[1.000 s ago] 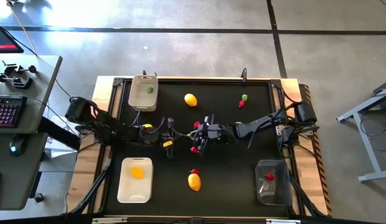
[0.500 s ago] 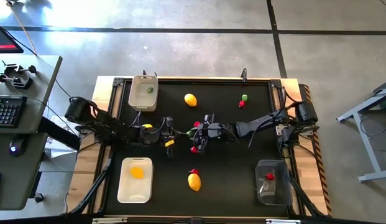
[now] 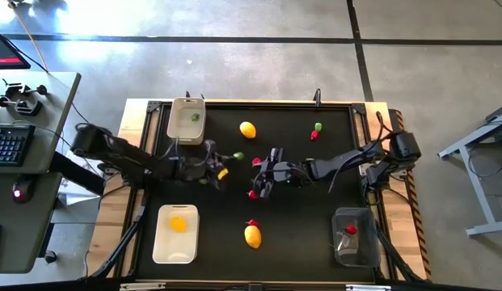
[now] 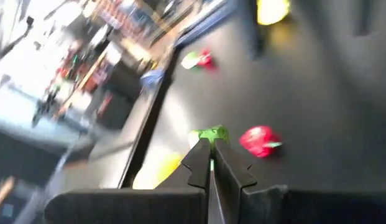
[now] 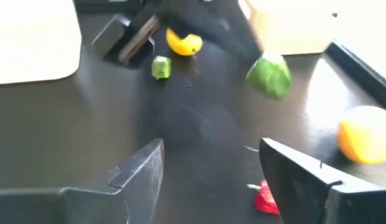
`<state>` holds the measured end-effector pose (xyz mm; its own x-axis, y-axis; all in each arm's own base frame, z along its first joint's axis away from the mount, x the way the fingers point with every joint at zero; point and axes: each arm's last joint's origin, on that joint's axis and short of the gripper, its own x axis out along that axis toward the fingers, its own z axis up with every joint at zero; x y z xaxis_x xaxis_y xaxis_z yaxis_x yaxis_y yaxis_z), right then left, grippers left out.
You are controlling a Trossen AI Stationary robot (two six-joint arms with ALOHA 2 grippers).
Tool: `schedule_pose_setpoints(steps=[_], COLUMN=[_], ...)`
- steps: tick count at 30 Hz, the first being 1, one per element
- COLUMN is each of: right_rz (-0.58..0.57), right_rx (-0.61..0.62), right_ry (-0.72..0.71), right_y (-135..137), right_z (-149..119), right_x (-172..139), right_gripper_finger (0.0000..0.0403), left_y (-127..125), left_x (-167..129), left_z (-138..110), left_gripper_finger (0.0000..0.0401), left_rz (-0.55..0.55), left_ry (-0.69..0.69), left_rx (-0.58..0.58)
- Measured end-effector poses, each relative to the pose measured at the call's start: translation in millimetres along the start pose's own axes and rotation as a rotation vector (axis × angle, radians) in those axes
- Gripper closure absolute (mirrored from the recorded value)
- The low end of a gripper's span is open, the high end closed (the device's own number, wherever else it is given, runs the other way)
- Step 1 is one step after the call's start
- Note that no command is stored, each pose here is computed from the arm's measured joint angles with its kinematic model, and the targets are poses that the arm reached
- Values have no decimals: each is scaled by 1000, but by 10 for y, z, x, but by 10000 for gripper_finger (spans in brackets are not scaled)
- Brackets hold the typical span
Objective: Sort produce into baskets
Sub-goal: Put the green chili pepper into the gray bin
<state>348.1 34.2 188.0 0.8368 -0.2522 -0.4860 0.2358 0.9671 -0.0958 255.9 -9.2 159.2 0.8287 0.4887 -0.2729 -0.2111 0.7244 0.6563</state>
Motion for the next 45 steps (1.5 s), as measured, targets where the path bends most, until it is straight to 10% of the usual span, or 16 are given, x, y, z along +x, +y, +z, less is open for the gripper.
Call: schedule_pose_setpoints(steps=[20, 45], right_rz=[-28, -71], right_rx=[10, 52], right_ry=[30, 30], right_y=[-75, -238], right_z=[-23, -9], right_x=[20, 70], right_gripper_finger=[165, 165], left_y=[1211, 1605], left_x=[-412, -281], left_z=[-860, -1510], left_gripper_finger=[401, 360], left_rz=[350, 377], left_ry=[579, 701], left_rx=[-637, -815])
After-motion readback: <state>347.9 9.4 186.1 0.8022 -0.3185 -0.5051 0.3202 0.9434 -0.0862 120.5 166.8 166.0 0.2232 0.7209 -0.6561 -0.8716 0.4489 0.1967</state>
